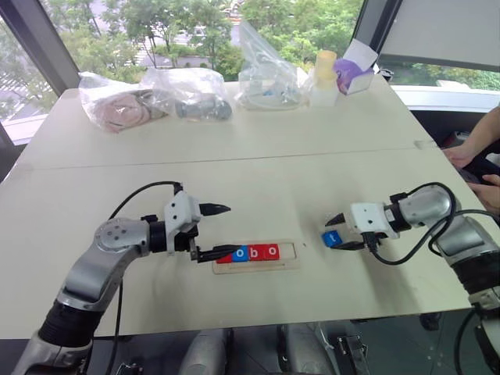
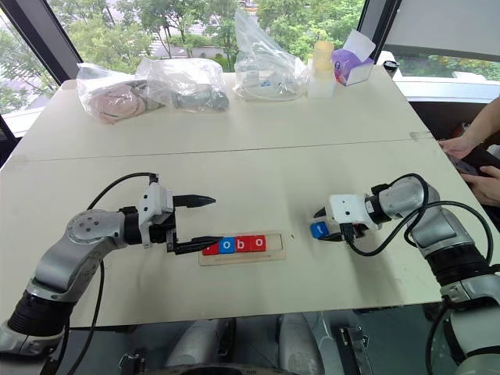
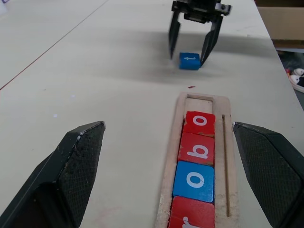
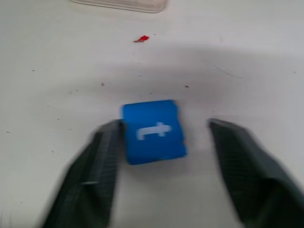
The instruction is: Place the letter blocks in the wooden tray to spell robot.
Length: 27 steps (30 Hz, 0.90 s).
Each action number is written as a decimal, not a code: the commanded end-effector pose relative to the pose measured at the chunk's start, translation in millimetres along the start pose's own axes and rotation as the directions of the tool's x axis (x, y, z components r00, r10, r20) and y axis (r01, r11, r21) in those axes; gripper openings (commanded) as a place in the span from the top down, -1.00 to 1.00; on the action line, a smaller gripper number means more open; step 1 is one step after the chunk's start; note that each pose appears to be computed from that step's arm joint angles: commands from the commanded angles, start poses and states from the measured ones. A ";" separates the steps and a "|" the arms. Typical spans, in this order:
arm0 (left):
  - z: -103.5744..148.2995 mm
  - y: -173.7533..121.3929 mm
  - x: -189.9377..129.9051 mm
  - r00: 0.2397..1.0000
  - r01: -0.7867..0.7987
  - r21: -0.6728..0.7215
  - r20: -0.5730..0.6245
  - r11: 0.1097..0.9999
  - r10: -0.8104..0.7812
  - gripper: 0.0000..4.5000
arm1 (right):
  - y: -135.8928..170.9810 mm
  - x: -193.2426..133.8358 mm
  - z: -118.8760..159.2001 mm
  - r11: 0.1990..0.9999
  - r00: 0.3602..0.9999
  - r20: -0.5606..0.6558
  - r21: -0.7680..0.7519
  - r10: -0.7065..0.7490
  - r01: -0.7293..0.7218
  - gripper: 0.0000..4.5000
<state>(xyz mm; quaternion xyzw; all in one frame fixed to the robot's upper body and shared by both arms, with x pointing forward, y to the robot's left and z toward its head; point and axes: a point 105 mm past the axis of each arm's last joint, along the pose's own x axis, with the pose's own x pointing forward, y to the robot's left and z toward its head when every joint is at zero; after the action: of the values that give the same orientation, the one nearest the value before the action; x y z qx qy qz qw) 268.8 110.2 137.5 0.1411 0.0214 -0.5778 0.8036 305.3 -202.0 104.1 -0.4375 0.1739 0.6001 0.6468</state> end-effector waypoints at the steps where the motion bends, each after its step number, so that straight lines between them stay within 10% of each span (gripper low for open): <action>1: 12.0 1.5 -4.4 1.000 -0.016 0.042 0.021 0.999 0.015 -1.00 | -3.0 0.0 2.5 0.999 1.000 0.013 0.037 -0.028 0.028 0.51; 27: 13.6 -5.6 -4.2 1.000 0.010 0.025 0.024 1.000 -0.011 -1.00 | 18.9 35.5 86.5 0.973 0.975 0.220 0.213 0.039 -0.087 0.51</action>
<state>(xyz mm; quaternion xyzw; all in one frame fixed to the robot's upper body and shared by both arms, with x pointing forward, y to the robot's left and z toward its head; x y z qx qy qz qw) 264.2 108.8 139.4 0.1382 0.0236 -0.5830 0.8003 269.8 -120.7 112.2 -0.2785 0.2002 0.6371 0.6902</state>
